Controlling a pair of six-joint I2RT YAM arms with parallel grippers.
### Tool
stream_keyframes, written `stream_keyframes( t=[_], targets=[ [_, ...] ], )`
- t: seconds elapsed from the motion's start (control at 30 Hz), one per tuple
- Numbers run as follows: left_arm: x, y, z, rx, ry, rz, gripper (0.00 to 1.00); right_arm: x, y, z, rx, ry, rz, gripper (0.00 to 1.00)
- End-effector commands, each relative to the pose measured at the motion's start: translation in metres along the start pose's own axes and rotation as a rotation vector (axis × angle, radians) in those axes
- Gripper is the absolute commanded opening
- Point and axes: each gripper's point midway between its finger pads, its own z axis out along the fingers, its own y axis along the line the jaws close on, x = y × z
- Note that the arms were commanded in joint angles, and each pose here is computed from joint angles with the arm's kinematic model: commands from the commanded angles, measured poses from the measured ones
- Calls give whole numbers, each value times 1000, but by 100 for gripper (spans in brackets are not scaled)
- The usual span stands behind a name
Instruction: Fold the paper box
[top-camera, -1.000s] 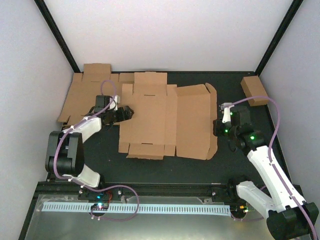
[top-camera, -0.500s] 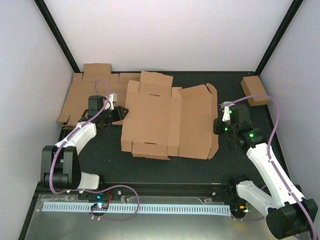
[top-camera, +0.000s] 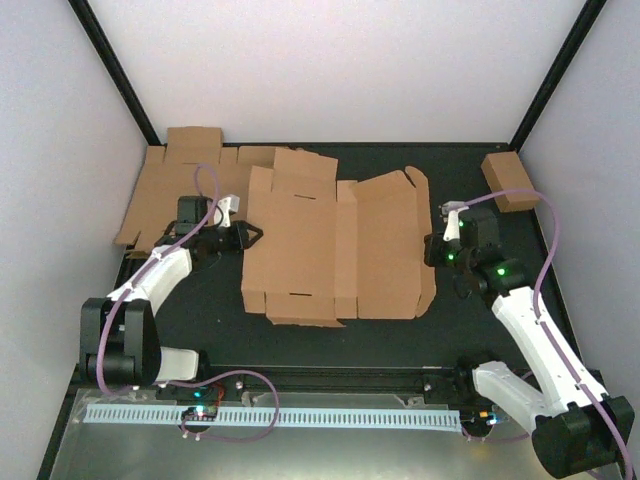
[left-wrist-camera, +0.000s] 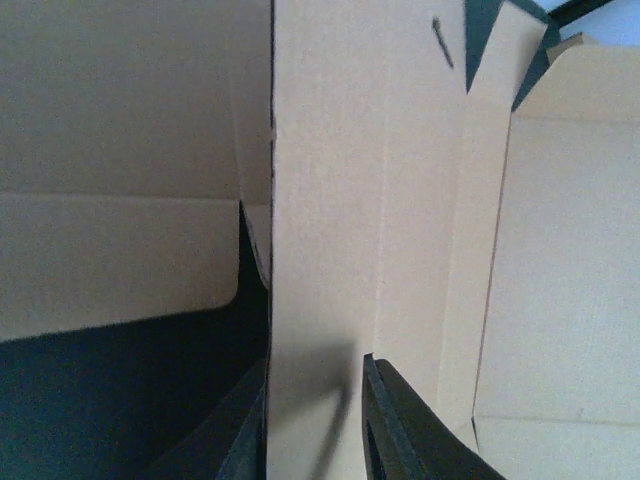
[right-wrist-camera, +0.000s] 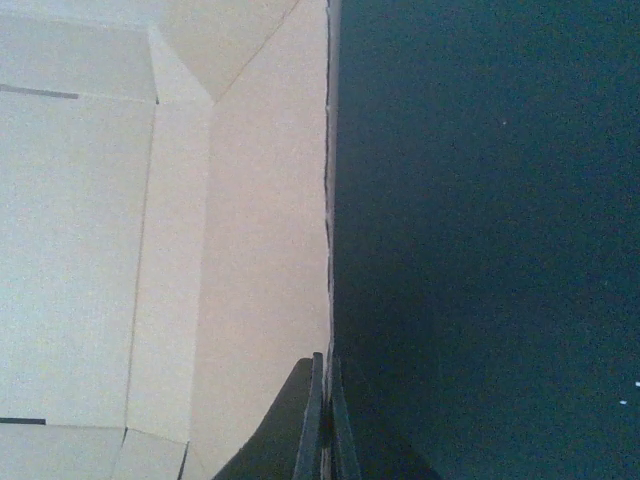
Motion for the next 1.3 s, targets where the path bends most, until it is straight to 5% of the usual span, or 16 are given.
stream_keyframes(
  t=[0.0, 0.2, 0.63, 0.87, 1.27],
  targets=[
    [11, -7, -1, 26, 68, -10, 23, 1, 11, 2, -63, 0, 4, 4],
    [17, 4, 3, -31, 119, -42, 13, 1, 11, 3, -60, 5, 0, 4],
    [10, 14, -1, -485, 106, 152, 2, 23, 23, 11, -154, 67, 62, 13],
    [-16, -11, -4, -599, 66, 323, 2, 30, 1, 13, -27, 88, 107, 63],
    [-21, -59, 0, -808, 171, 715, 3, -5, -8, 7, 63, 13, 122, 81]
  ],
)
